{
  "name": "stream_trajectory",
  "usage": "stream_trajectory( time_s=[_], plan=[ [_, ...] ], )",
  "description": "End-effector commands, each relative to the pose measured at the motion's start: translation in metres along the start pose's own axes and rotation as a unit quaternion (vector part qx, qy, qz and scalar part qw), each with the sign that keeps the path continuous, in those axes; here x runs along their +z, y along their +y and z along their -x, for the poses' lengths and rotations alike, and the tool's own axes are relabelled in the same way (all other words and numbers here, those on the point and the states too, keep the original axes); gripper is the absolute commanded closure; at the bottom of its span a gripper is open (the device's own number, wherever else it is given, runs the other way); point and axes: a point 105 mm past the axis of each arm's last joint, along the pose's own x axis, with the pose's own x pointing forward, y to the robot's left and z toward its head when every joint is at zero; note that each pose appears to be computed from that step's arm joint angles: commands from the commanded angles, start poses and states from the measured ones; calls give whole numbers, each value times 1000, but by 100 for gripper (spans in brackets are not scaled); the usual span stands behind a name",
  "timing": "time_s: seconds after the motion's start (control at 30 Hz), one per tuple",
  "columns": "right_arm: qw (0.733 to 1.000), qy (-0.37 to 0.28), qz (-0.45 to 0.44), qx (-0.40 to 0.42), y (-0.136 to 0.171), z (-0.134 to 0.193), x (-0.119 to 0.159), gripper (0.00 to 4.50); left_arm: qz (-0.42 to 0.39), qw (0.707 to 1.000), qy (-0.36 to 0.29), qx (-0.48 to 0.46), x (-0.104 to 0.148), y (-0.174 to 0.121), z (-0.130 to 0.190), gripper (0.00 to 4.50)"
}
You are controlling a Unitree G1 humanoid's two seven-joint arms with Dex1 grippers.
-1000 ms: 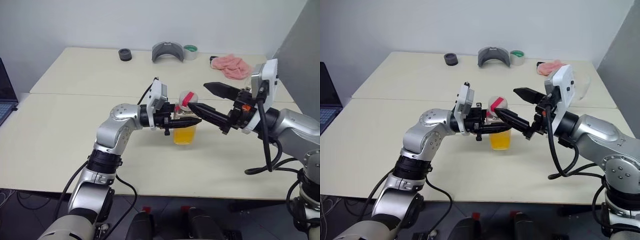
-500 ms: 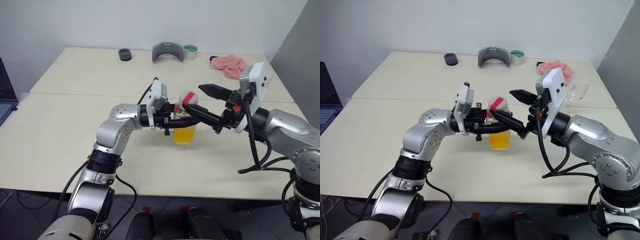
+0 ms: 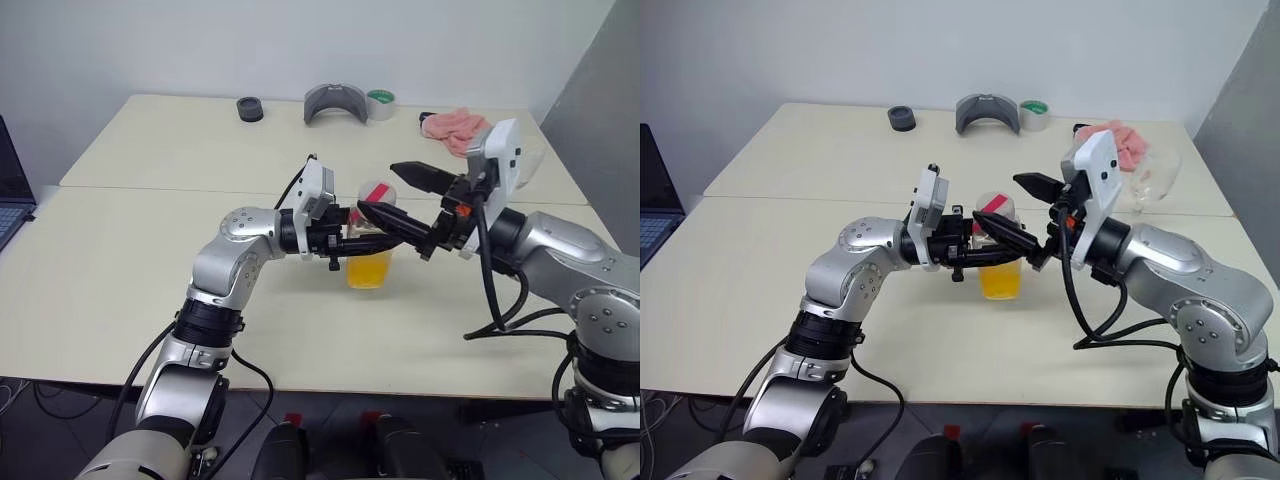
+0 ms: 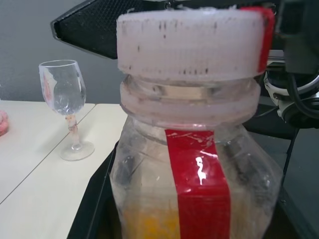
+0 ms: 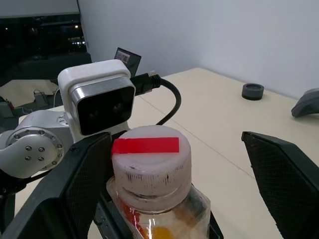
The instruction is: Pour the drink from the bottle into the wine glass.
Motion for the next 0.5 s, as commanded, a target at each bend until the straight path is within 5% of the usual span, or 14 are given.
stream_trajectory(
  time_s=[0.03, 0.5],
  plan=[
    [999, -28, 21, 6, 3, -1, 15, 4, -38, 999, -19, -9, 19, -4, -4, 263],
    [999, -37, 26, 7, 3, -10, 14, 4, -39, 999, -20, -9, 19, -3, -4, 263]
  ],
)
